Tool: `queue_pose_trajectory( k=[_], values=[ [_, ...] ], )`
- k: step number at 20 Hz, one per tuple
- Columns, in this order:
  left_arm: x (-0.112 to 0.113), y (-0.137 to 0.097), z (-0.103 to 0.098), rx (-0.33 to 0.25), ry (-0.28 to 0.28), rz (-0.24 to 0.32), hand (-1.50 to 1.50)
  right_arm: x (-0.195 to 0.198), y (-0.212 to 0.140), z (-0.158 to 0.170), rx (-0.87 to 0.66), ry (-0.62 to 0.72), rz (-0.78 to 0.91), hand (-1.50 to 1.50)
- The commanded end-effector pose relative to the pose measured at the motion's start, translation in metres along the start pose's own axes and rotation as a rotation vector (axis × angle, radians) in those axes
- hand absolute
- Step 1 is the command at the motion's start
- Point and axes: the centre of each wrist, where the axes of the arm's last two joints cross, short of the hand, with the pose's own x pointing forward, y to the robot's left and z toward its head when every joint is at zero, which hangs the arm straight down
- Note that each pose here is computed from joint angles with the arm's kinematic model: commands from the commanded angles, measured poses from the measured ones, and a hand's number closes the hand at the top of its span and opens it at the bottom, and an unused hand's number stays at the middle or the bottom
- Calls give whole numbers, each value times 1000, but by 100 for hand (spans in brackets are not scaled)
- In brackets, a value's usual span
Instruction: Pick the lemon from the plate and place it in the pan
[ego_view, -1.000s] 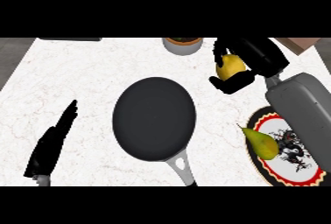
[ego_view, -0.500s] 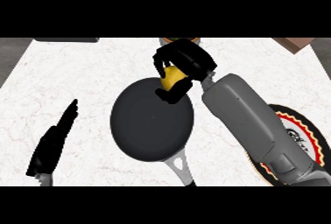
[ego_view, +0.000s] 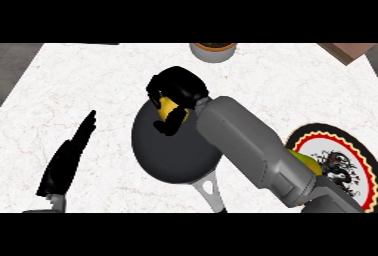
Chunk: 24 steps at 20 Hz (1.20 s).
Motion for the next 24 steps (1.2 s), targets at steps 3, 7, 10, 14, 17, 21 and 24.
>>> queue_pose_trajectory(
  k=[3,7,10,14,17,21,24],
  values=[
    [7,-9,-7,-32,-18,1,0,-5,38,5,193,16,23,150],
    [9,-13,-10,-44,-31,-2,0,-20,46,15,278,228,-266,-150],
    [5,-10,-9,-55,-34,-11,0,-23,51,20,244,221,-433,-150],
    [7,-7,-2,-52,-36,-13,0,-17,48,20,63,143,-540,-150],
    [11,-7,-13,-27,-22,2,0,-18,46,22,-101,90,-635,-150],
    [8,-11,-6,-44,-19,-4,0,-25,36,18,-246,181,-704,-150],
    [9,-15,-4,-26,-2,4,0,-32,17,11,-345,247,-778,-150]
  ],
)
